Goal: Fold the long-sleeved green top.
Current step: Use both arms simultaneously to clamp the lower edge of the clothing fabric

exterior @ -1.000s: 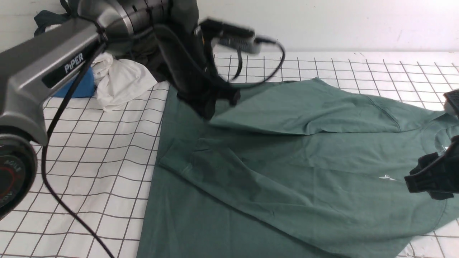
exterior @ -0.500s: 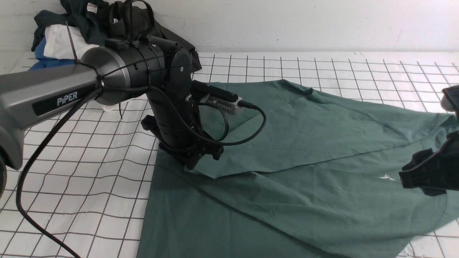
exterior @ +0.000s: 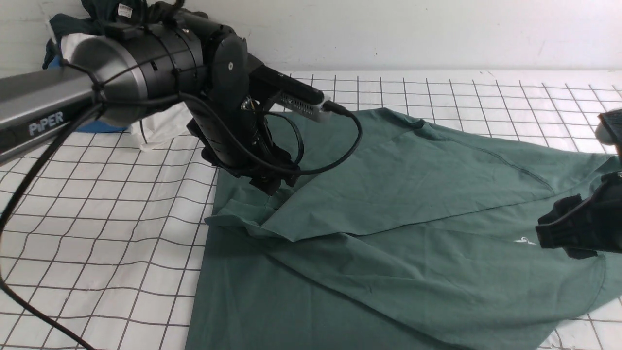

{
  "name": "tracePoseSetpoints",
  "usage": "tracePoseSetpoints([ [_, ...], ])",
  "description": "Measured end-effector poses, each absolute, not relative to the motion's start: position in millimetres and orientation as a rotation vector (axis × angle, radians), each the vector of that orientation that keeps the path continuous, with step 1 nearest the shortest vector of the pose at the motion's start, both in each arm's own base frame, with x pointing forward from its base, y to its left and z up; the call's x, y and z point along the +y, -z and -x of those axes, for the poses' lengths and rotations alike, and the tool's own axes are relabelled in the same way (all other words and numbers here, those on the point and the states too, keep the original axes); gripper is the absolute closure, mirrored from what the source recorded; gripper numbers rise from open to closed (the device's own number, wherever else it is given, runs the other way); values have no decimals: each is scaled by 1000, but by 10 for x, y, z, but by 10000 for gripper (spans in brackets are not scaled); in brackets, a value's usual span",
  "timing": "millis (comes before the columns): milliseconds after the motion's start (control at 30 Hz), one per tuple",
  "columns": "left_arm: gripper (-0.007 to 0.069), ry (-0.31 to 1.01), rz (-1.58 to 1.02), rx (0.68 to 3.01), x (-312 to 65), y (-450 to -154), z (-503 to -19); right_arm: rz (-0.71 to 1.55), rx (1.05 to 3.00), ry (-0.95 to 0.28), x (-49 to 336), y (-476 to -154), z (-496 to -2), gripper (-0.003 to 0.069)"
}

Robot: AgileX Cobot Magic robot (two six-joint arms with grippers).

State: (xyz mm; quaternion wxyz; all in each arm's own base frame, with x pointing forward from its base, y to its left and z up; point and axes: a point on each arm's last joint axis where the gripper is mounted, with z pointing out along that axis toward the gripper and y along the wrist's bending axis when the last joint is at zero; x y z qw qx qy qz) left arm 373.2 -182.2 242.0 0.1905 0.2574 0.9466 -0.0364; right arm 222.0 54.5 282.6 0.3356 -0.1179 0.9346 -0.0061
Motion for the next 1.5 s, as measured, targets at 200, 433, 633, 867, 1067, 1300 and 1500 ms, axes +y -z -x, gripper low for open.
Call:
tracePoseSetpoints([
  [200,503,59,-850,2944,-1902,-1895,-3607,309,2442,18,544,-2823,-2217,307],
  [433,627,50,-993,2999,-1953,-1987,-3437,312,2446,8,550,-2821,-2213,307],
  [633,630,1,-936,2870,-1852,-2424,-3391,315,2448,2,555,-2820,-2211,307],
  [867,562,24,-588,2718,-1534,-2534,-3737,302,2452,-16,563,-2818,-2208,307],
  [1067,344,84,-473,2812,-1322,-2179,-3944,299,2451,-22,566,-2819,-2209,307],
  [1300,275,183,-462,2826,-1372,-1817,-4080,297,2441,-27,570,-2825,-2216,307],
  [1500,552,181,-470,2836,-1378,-1733,-4097,297,2439,-28,571,-2826,-2217,307],
])
